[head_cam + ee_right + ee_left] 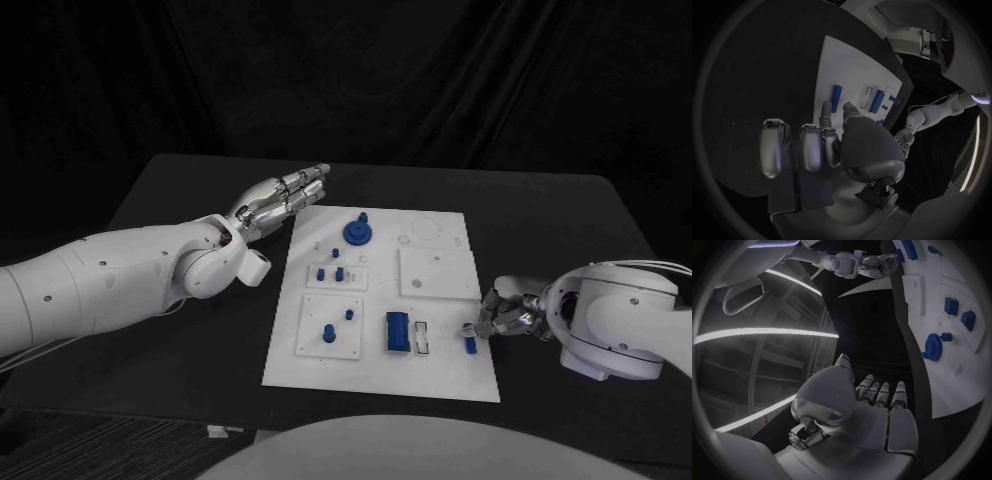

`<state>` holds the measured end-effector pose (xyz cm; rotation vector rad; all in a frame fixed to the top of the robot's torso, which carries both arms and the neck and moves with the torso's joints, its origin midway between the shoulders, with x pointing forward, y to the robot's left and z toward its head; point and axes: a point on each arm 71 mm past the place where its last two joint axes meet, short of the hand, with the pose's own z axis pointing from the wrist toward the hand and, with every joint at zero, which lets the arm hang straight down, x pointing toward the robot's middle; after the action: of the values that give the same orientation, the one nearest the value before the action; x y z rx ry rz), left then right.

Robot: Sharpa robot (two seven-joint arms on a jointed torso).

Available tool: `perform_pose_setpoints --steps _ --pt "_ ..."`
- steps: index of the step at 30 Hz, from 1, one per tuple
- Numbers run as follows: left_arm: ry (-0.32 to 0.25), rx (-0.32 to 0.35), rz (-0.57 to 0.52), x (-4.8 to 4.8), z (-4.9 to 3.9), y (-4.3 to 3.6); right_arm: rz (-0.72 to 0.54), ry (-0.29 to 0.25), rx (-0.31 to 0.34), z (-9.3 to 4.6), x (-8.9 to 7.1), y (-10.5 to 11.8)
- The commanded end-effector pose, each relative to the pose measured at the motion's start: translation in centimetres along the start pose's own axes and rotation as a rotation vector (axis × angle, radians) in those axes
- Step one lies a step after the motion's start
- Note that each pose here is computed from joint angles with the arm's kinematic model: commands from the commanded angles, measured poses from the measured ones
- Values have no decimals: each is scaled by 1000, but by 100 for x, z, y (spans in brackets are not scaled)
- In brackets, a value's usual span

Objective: Assemble the parts on the task board

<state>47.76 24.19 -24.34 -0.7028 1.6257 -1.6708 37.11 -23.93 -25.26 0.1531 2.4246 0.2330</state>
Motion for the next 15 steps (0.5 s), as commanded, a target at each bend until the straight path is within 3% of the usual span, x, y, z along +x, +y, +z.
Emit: perform_pose_setpoints --steps 1,15 --pt "10 14 -7 18 6 -7 -23 -15 52 33 17 -45" --pt "11 12 -10 12 -5 -5 -22 9 59 151 196 -42"
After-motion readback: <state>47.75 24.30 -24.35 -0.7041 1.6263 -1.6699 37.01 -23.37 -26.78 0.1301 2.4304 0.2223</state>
